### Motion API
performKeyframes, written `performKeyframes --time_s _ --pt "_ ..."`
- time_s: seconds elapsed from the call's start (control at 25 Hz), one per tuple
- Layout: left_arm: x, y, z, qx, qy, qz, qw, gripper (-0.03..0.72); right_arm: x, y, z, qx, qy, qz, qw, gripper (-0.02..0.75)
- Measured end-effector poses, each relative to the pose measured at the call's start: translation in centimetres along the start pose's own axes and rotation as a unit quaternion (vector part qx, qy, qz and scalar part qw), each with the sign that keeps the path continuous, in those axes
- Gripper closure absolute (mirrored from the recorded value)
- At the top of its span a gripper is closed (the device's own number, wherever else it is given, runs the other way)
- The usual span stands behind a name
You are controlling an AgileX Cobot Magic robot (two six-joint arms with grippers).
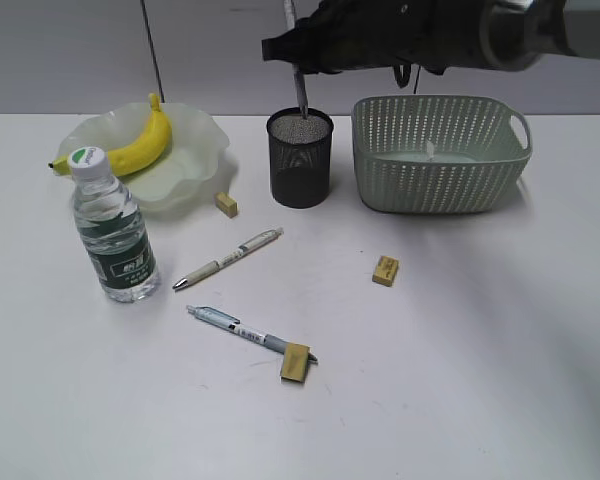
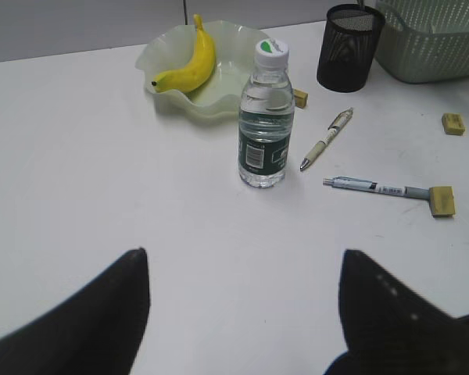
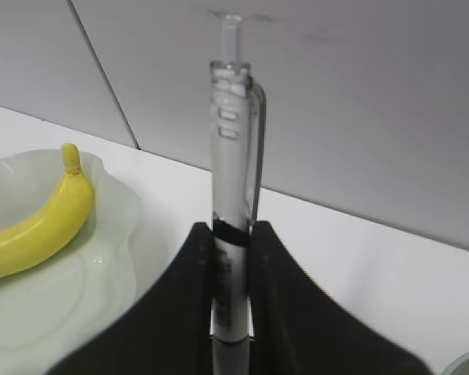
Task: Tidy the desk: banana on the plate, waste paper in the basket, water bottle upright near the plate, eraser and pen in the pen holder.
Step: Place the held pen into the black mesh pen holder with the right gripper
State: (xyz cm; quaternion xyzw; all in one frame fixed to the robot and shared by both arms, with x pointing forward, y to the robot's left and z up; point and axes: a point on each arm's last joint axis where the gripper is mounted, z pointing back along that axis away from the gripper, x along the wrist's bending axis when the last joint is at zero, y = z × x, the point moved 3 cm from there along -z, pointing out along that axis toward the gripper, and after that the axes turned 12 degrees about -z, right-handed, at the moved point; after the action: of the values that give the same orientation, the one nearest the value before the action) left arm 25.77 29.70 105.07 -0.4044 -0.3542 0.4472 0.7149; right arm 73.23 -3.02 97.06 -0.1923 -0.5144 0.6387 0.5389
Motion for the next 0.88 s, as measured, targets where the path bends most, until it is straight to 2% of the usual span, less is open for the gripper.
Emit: performKeyframes --time_s 0.32,0.4,0.48,0.6,0.68,0.88 --pt "0.0 0.0 0.0 0.000 0.000 0.000 1.000 0.125 -1.2 3.1 -1.9 0.028 0.012 -0.005 1.000 0.628" --pt "0.0 0.0 0.0 0.000 0.000 0.000 1.000 0.125 -1.2 3.3 -2.0 0.030 0.013 -0.005 0.999 0.608" --pt "0.0 0.0 0.0 0.000 0.000 0.000 1.000 0.125 -1.2 3.3 -2.0 0.029 0.013 -0.005 0.999 0.536" --pt "0.0 0.0 0.0 0.000 0.000 0.000 1.000 0.125 -1.2 3.3 -1.9 0.033 0.012 -0.005 0.999 0.356" --pt "0.0 0.0 0.0 0.000 0.000 0.000 1.000 0.125 -0.9 3.2 -1.6 0.045 0.007 -0.005 0.999 0.279" --pt "0.0 0.0 0.0 0.000 0.000 0.000 1.000 0.125 0.3 1.9 0.1 0.075 -0.013 0.004 0.997 0.230"
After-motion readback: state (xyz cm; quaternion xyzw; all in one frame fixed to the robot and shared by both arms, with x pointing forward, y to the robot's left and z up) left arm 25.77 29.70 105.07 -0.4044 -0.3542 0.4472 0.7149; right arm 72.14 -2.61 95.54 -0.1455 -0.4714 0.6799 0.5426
